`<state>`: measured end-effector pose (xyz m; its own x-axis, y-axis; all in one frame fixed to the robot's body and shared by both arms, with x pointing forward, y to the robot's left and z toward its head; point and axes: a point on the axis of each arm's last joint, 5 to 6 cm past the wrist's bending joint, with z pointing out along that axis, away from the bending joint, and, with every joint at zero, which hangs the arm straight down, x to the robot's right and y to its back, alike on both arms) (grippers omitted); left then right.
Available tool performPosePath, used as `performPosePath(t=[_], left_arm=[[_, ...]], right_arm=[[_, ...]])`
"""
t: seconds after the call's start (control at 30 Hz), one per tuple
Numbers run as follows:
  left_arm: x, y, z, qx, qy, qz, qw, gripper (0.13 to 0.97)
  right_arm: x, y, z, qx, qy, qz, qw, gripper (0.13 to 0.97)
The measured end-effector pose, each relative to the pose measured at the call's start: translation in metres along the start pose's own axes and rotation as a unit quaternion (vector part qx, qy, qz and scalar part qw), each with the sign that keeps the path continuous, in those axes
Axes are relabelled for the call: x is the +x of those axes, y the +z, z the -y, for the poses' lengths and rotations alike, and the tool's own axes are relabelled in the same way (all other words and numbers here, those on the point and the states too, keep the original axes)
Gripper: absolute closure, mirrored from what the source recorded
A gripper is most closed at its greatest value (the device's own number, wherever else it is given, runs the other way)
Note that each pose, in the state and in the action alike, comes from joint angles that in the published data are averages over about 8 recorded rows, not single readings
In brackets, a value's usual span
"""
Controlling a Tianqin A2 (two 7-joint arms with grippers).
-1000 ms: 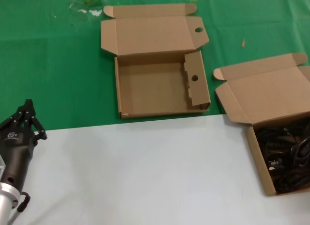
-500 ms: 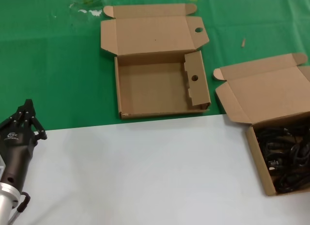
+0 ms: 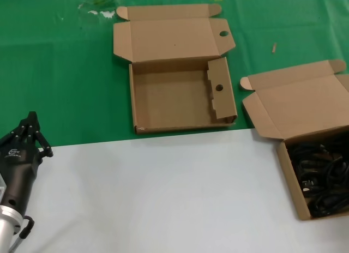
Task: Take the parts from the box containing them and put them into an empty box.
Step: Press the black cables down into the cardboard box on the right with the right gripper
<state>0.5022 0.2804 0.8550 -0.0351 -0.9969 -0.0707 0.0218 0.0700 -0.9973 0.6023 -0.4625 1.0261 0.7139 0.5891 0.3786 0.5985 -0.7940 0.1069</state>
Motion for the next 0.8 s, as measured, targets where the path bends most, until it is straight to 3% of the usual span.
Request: performPosePath(t=[0.4, 0.8], left_arm=[[0.0000, 0.000, 0.0000, 0.000, 0.000, 0.000, 1.0000, 0.957], [0.0000, 0.000, 0.0000, 0.000, 0.000, 0.000, 1.0000, 0.957]], right_arm=[[0.010, -0.002, -0.004, -0.001, 0.002, -0.001, 1.000, 0.869], [0.032, -0.035, -0.003, -0.008, 0.026, -0.002, 1.000, 0.944]])
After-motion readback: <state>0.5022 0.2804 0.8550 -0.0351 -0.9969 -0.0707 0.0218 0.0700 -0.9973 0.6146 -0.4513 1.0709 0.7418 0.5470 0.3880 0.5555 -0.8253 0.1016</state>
